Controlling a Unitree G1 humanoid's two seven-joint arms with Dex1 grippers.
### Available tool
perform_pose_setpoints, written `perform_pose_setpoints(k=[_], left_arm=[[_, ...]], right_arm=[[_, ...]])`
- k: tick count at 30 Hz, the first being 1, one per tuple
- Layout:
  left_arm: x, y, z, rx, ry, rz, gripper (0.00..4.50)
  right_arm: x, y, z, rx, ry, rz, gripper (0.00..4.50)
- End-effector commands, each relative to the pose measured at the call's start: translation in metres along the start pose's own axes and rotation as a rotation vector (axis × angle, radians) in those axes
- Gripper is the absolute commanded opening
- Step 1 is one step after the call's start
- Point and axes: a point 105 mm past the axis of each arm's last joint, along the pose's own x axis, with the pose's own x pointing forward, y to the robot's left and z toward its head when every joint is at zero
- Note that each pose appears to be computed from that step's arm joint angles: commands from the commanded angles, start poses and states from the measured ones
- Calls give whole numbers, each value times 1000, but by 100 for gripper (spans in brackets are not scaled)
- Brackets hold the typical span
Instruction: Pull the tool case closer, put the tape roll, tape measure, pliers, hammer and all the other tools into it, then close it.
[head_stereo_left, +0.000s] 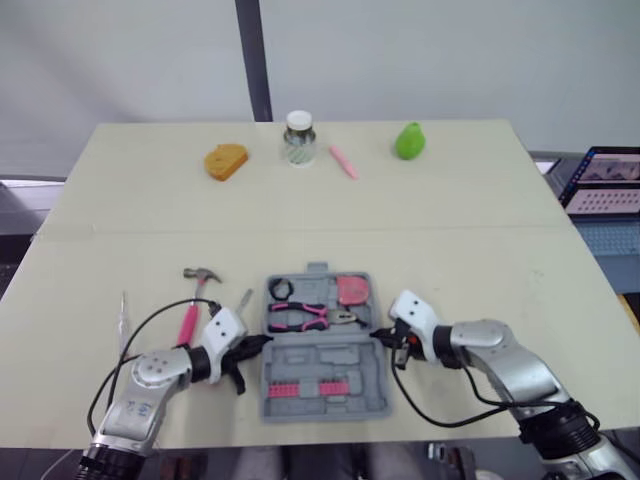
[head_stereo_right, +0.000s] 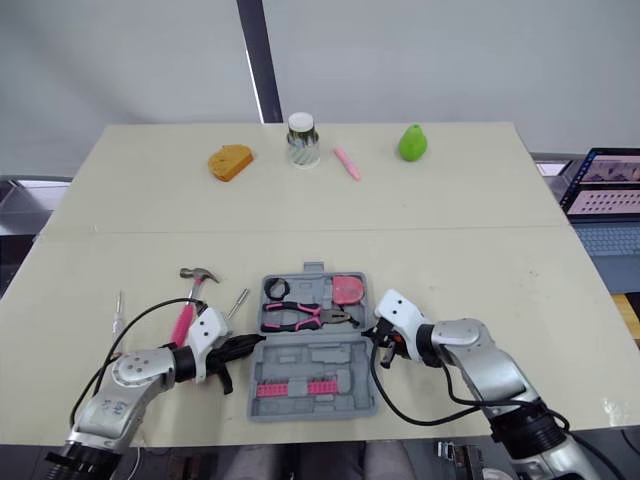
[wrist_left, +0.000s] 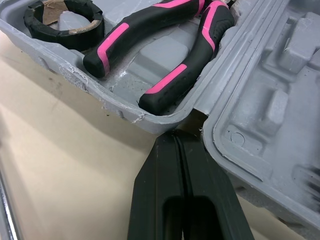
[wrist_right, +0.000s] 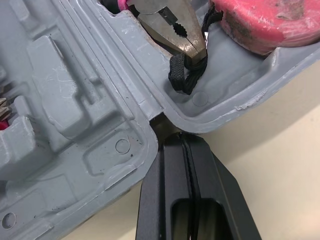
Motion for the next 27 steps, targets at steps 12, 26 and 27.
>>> perform_pose_setpoints(k=[12,26,27], left_arm=[[7,5,14,33,-54,29,4],[7,1,14,28,-53,15,4],[7,-1,14,26,-53,12,4]], right_arm=[[0,2,11,-27,-37,8,3],[0,1,11,-27,-38,6,3],[0,1,11,-27,-38,6,3]])
